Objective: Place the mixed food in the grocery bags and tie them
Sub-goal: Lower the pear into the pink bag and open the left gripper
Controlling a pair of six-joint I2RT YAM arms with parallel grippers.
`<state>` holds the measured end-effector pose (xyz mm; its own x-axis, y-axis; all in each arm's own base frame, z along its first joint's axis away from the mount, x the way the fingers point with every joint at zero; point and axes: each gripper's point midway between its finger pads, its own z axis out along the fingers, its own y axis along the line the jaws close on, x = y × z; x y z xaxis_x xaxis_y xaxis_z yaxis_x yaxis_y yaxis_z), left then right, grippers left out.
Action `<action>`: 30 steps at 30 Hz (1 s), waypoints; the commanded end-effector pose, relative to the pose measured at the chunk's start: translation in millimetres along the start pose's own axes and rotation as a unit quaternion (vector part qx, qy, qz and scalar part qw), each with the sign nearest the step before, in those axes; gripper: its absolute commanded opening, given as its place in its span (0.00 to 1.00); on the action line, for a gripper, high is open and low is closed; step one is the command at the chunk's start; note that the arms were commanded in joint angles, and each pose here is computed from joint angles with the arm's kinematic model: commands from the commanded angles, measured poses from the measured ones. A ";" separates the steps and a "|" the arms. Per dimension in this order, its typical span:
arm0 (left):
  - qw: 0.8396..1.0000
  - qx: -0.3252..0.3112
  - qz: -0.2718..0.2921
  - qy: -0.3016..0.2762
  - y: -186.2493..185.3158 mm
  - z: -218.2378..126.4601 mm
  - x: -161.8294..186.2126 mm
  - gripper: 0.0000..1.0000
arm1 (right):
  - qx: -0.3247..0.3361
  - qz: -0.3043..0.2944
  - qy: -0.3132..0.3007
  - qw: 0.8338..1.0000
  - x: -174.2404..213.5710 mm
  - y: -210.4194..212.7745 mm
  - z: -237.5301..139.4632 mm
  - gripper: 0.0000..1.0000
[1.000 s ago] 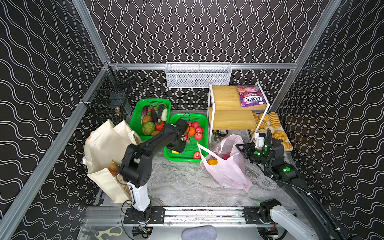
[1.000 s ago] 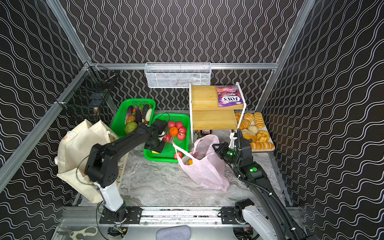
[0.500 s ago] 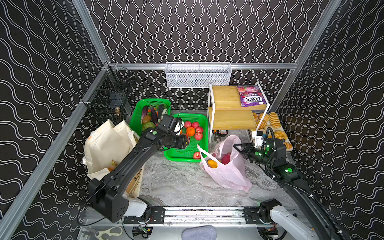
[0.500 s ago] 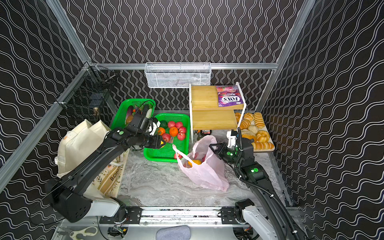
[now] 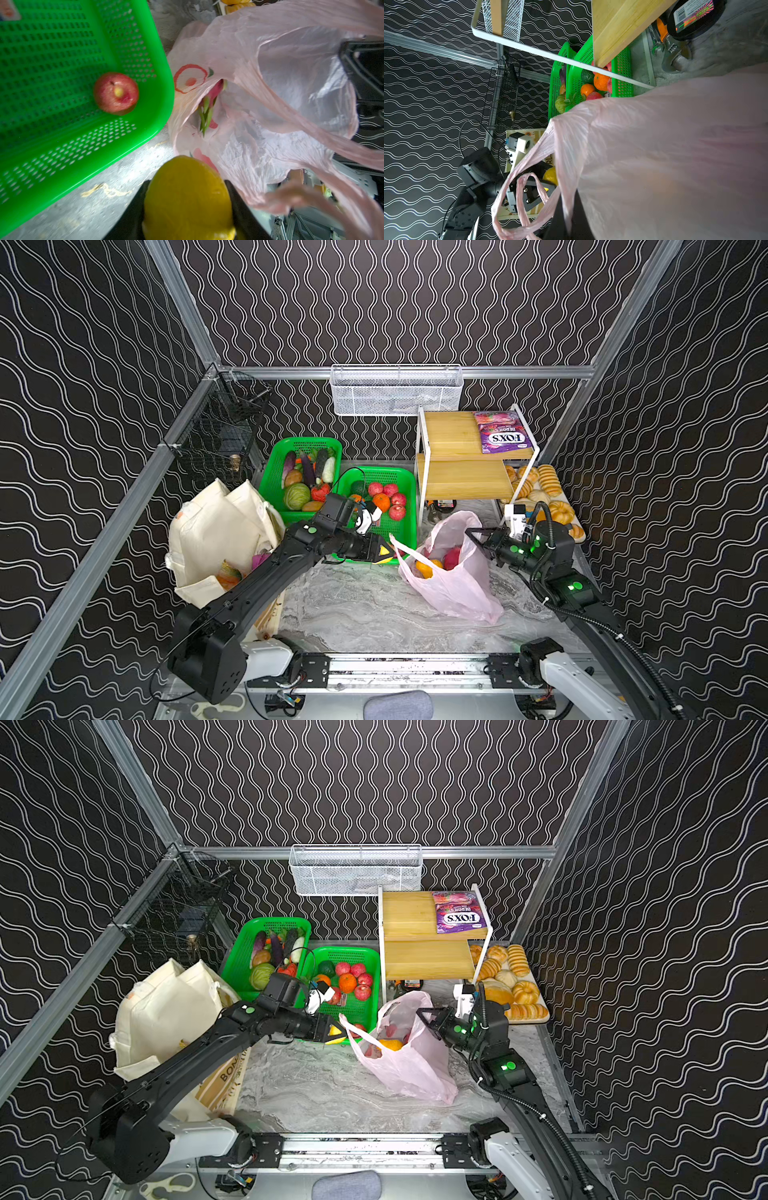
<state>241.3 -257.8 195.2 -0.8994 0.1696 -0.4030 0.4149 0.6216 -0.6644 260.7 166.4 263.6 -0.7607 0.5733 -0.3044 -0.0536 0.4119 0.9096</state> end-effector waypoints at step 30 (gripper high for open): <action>0.981 0.187 0.026 -0.036 -93.2 84.0 -20.8 0.52 | -0.062 0.023 -0.021 0.998 -10.6 18.7 5.3 0.06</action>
<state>220.9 -373.5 187.5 -0.8940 0.1945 -0.4038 0.4478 0.3534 -0.8213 265.2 175.2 273.4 -0.7670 0.5788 -0.2770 -0.0935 0.3263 0.9406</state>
